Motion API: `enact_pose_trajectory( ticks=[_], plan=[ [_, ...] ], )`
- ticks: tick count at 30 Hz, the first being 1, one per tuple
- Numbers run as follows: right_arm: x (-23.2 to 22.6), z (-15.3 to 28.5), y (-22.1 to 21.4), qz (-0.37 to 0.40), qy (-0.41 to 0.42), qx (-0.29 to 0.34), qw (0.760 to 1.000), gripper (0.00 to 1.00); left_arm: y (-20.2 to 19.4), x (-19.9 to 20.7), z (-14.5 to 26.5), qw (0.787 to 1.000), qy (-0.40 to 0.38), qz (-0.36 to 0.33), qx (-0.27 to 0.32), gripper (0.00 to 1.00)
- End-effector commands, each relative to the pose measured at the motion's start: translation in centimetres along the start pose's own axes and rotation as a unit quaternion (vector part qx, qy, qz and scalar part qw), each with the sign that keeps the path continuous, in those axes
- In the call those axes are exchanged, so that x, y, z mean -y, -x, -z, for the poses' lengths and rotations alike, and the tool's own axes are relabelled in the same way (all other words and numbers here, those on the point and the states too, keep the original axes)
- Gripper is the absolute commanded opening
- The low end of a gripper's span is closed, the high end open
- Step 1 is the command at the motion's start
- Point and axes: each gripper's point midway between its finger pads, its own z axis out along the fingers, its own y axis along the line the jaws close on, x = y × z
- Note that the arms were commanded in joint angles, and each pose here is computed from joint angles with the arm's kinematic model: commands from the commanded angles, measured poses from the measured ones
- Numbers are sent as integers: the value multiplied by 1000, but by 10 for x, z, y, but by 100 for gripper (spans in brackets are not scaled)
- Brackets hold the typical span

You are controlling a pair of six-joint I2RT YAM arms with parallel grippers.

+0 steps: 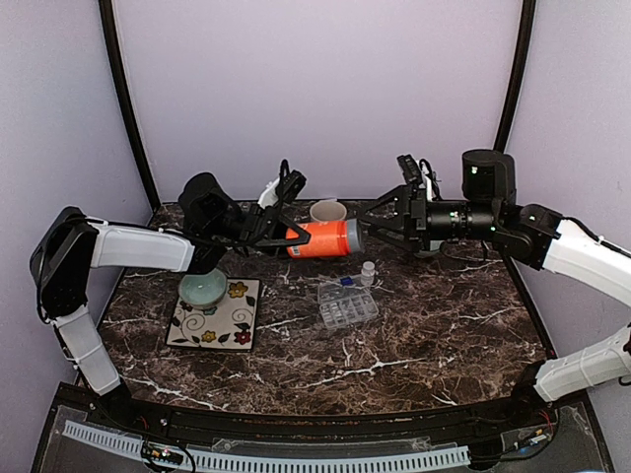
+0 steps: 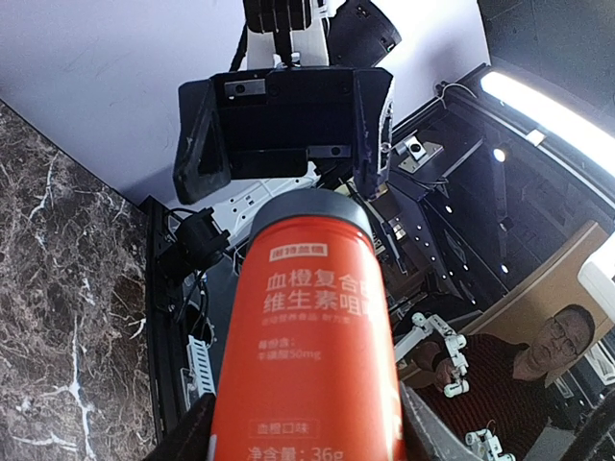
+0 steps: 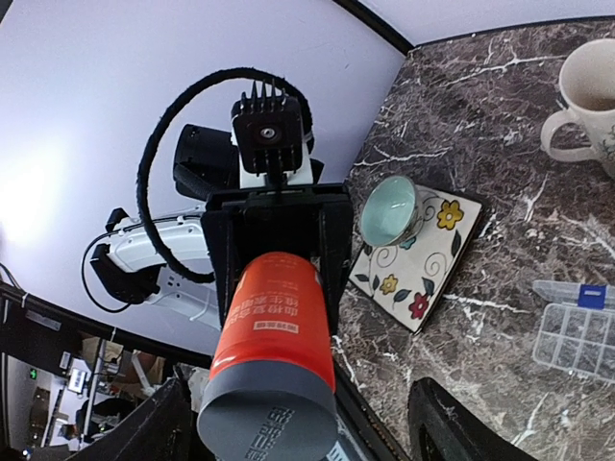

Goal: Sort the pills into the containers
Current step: Unscrew the lid of the pill bottle.

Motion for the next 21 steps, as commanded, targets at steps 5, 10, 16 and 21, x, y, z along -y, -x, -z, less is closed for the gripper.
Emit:
enact_pose_trajectory(
  ticks=[5,10,16,21],
  plan=[
    [-30,6,4,-71,64,-12,995,76,7,8,-2,999,-3,-38,-10,0],
    [-25,4,-5,-84,60,-29,994,75,8,6,-2,999,-2,-37,-11,0],
    [-18,1,-10,-89,52,-37,994,74,10,6,-2,999,-4,-39,-13,0],
    [-14,2,-11,-85,40,-38,995,74,11,8,-1,999,-3,-40,-13,0]
  ],
)
